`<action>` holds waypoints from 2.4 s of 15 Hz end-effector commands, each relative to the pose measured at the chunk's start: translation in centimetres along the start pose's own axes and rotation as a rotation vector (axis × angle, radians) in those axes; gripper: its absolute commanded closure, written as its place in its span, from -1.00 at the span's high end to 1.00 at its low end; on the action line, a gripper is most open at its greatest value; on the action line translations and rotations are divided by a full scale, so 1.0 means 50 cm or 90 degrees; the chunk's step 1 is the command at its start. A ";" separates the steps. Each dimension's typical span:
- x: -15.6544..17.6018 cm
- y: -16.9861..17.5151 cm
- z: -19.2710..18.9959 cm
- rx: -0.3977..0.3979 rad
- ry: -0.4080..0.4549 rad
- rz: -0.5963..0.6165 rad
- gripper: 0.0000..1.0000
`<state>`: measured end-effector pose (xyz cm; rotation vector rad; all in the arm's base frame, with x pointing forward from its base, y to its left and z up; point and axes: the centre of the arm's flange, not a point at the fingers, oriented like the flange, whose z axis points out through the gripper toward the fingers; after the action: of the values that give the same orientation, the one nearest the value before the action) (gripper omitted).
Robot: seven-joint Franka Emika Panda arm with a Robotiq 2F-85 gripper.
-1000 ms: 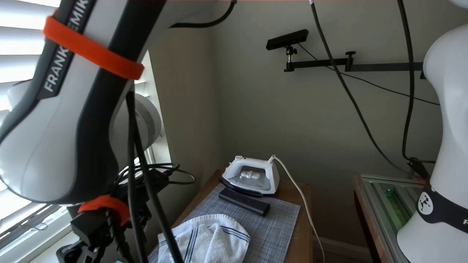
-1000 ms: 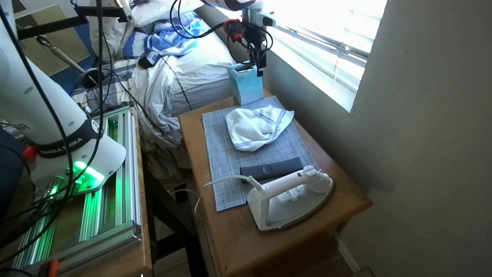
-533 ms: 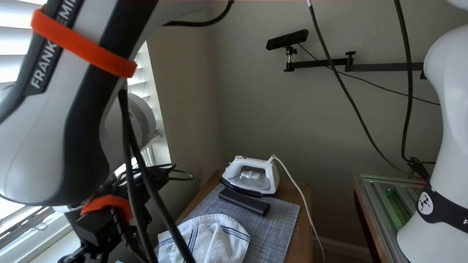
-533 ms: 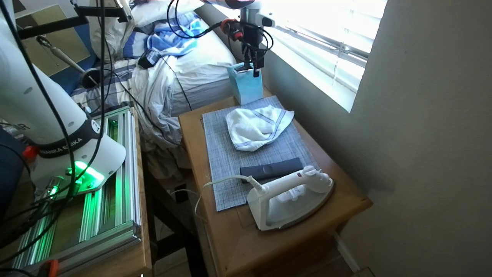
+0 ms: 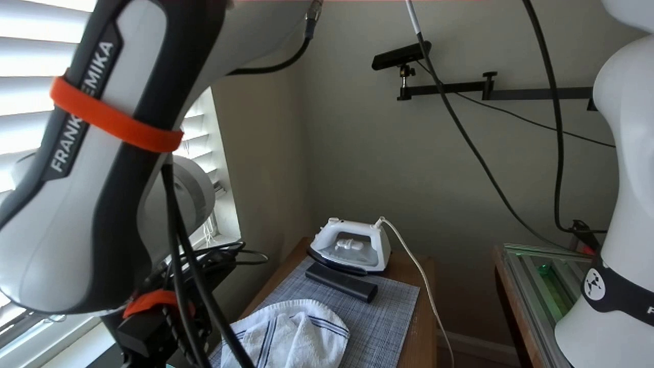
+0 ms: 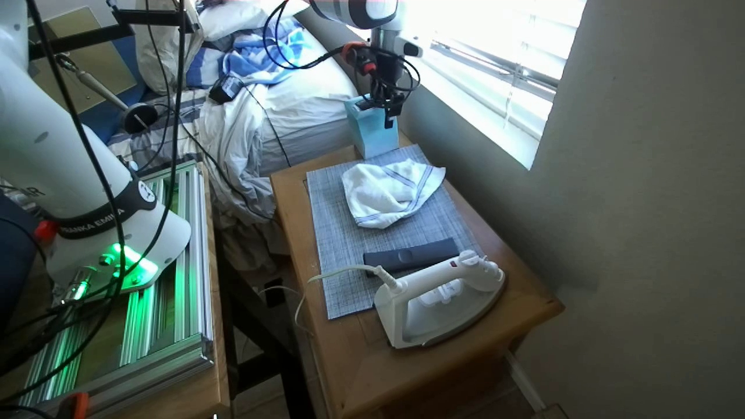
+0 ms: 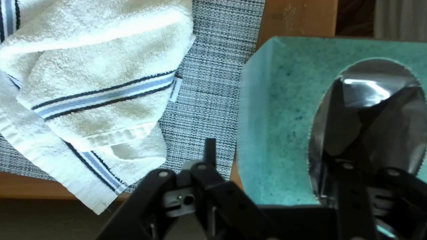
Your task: Put the blue box on the white towel
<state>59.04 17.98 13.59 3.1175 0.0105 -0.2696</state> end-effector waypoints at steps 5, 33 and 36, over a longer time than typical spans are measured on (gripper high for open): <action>0.019 -0.005 -0.010 0.029 -0.041 -0.016 -0.83; -0.318 0.389 -0.126 0.075 0.049 0.426 -0.97; -0.363 0.428 -0.110 0.063 0.120 0.494 -0.97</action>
<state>45.67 -2.16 21.89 2.9973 -1.0540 -0.1344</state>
